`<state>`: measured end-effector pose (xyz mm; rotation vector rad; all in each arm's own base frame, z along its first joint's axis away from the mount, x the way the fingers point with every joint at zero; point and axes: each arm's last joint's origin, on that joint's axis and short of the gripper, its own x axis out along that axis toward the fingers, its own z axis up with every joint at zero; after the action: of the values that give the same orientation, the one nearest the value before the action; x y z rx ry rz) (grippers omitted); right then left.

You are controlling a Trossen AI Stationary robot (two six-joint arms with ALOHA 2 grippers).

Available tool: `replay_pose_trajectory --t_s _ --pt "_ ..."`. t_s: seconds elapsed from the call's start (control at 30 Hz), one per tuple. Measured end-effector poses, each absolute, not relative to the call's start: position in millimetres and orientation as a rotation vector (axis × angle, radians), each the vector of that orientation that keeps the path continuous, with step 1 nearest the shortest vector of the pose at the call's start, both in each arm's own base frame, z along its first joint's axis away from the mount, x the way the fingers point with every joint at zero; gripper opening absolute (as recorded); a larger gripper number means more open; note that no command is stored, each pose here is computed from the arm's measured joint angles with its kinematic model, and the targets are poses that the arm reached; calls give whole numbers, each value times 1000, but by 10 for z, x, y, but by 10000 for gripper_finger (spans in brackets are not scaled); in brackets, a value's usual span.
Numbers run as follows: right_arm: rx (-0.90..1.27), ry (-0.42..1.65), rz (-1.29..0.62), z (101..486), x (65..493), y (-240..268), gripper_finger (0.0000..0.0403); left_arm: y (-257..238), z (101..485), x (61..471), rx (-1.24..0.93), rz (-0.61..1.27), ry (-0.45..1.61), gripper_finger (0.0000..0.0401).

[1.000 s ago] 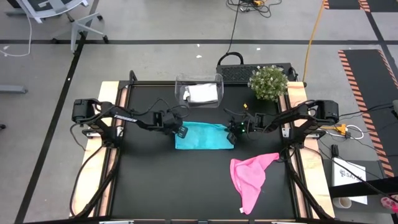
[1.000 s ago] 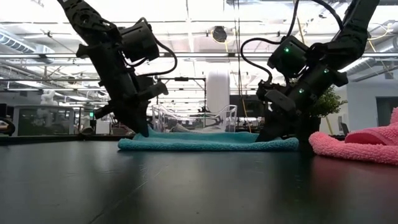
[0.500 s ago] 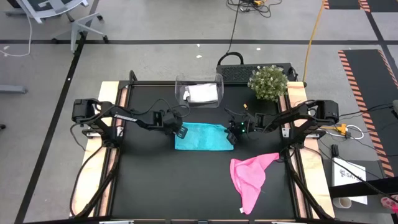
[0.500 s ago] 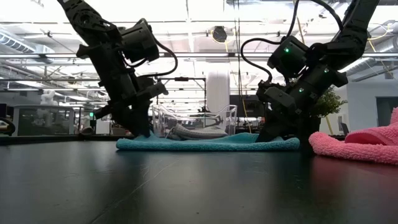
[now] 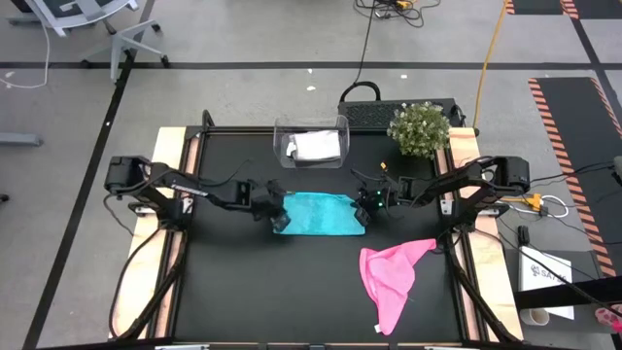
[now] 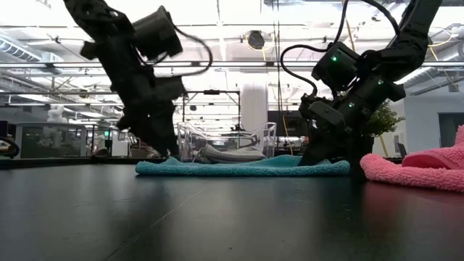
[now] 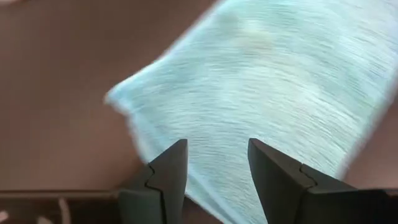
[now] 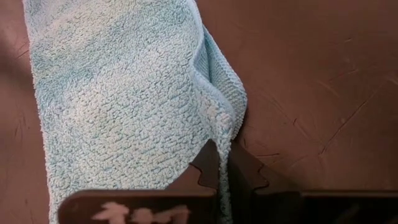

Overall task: Fold microfiber towels
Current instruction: Fold the light blue microfiber cloth

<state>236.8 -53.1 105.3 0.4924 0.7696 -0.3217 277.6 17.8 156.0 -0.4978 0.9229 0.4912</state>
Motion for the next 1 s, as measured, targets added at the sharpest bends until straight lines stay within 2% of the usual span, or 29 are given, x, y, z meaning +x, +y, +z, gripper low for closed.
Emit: replay_pose_trajectory --t_s 0.17,0.3,0.63,1.0 --pt "493 771 -322 1052 2367 -531 0 -69 1525 2778 -304 345 985 172" --pt "502 771 -326 1052 2366 -531 0 -98 1410 2765 -242 394 1037 172" --pt "523 750 -333 1115 2352 -529 0 -73 1206 2826 -247 415 1092 172" --pt "603 606 -381 1442 2285 -568 0 -123 1195 2912 -304 398 1006 172"
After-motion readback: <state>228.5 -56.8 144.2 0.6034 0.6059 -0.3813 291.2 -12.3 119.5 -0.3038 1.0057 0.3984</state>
